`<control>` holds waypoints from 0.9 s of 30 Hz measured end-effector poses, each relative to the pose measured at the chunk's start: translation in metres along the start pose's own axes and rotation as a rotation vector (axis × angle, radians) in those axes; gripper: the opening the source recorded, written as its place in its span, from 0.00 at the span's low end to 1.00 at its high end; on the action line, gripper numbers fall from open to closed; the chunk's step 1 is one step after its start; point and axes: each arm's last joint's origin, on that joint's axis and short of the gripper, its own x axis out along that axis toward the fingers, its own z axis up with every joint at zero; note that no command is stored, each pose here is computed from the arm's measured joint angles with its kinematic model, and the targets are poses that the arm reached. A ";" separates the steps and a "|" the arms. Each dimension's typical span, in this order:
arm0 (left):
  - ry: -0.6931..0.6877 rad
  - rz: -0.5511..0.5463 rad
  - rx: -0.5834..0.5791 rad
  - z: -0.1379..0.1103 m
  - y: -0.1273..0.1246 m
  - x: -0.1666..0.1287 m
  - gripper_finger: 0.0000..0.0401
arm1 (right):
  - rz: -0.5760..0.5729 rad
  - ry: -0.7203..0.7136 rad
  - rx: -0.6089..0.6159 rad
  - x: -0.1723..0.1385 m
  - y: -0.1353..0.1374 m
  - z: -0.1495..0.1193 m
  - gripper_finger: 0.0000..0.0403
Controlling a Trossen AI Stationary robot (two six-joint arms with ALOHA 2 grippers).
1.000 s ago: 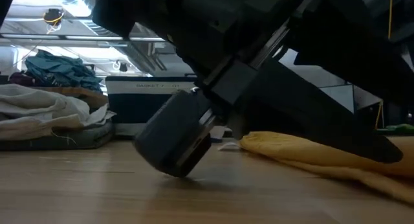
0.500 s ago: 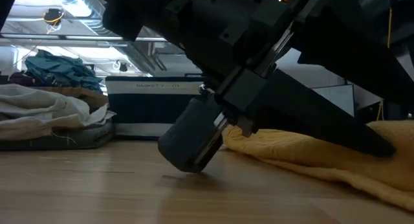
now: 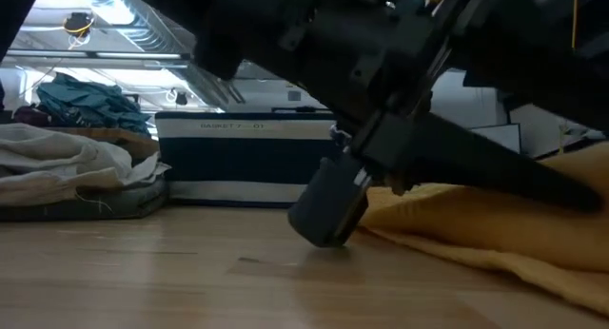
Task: Fold towel
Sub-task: Fold the yellow towel
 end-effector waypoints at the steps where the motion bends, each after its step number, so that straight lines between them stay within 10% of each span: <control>1: 0.003 -0.005 0.017 0.003 -0.002 -0.001 0.38 | 0.010 -0.013 -0.008 -0.002 0.002 0.001 0.03; 18: 0.107 -0.067 0.104 0.004 -0.043 -0.027 0.38 | 0.063 -0.194 -0.081 -0.038 0.017 0.022 0.02; 27: -0.023 0.196 0.176 -0.015 -0.044 -0.060 0.28 | 0.113 -0.305 -0.154 -0.056 0.026 0.032 0.02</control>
